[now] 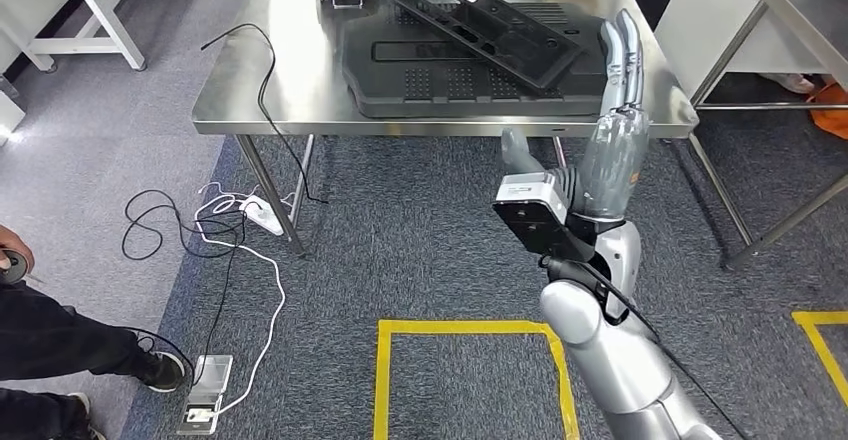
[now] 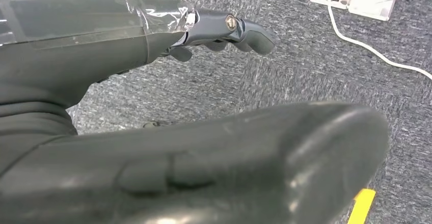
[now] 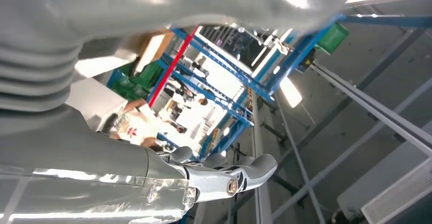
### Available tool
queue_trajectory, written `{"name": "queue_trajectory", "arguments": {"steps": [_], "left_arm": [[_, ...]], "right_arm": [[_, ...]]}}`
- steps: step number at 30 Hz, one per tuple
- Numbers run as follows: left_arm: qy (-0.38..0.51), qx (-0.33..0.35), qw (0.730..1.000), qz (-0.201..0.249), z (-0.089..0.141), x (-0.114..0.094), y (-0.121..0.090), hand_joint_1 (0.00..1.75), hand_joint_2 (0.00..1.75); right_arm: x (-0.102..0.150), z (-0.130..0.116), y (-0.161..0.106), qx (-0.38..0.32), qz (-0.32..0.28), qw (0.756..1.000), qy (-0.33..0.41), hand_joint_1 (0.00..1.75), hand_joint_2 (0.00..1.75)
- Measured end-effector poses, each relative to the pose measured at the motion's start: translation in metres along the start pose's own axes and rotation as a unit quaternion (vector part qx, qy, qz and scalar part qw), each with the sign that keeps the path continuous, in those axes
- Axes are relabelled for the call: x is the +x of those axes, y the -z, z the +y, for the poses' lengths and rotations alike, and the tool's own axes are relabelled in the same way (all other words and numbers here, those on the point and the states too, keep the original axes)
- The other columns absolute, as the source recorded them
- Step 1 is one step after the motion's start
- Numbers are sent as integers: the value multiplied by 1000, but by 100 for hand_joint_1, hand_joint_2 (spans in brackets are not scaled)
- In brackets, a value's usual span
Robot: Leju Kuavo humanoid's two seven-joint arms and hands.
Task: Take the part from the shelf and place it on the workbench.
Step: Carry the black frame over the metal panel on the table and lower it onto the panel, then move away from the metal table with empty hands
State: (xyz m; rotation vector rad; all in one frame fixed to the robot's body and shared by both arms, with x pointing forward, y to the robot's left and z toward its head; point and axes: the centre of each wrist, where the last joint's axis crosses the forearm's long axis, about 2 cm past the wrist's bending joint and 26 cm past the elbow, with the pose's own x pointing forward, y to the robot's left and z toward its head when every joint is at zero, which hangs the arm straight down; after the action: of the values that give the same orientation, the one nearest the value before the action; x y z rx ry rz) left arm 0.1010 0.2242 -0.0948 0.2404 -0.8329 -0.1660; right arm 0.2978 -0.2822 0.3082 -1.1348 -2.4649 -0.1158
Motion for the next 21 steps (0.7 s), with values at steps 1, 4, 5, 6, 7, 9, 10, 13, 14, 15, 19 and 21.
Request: {"name": "queue_trajectory", "arguments": {"steps": [1,4,5,6,7,9,10,13,14,15,19,21], "left_arm": [[0,0,1000,0,0,0,0,0,0],[0,0,1000,0,0,0,0,0,0],[0,0,1000,0,0,0,0,0,0],[0,0,1000,1,0,0,0,0,0],[0,0,1000,1,0,0,0,0,0],[0,0,1000,1,0,0,0,0,0],[0,0,1000,1,0,0,0,0,0],[0,0,1000,1,0,0,0,0,0],[0,0,1000,2,0,-1,0,0,0],[0,0,1000,1,0,0,0,0,0],[0,0,1000,1,-1,0,0,0,0],[0,0,1000,1,-1,0,0,0,0]], "right_arm": [[0,0,0,0,-1,1000,-1,0,0],[0,0,0,0,-1,1000,-4,0,0],[0,0,0,1,-1,1000,-6,0,0],[0,0,-1,1,-1,1000,-7,0,0],[0,0,-1,2,0,1000,-8,0,0],[0,-1,-1,2,1,1000,-9,0,0],[0,-1,-1,2,2,1000,-9,0,0],[0,-2,-1,2,3,1000,-9,0,0],[0,-2,-1,2,3,1000,-9,0,0],[0,-2,-1,2,3,1000,-10,0,0],[-1,-3,0,2,2,1000,-10,0,0],[-1,-3,0,2,2,1000,-10,0,0]]}}
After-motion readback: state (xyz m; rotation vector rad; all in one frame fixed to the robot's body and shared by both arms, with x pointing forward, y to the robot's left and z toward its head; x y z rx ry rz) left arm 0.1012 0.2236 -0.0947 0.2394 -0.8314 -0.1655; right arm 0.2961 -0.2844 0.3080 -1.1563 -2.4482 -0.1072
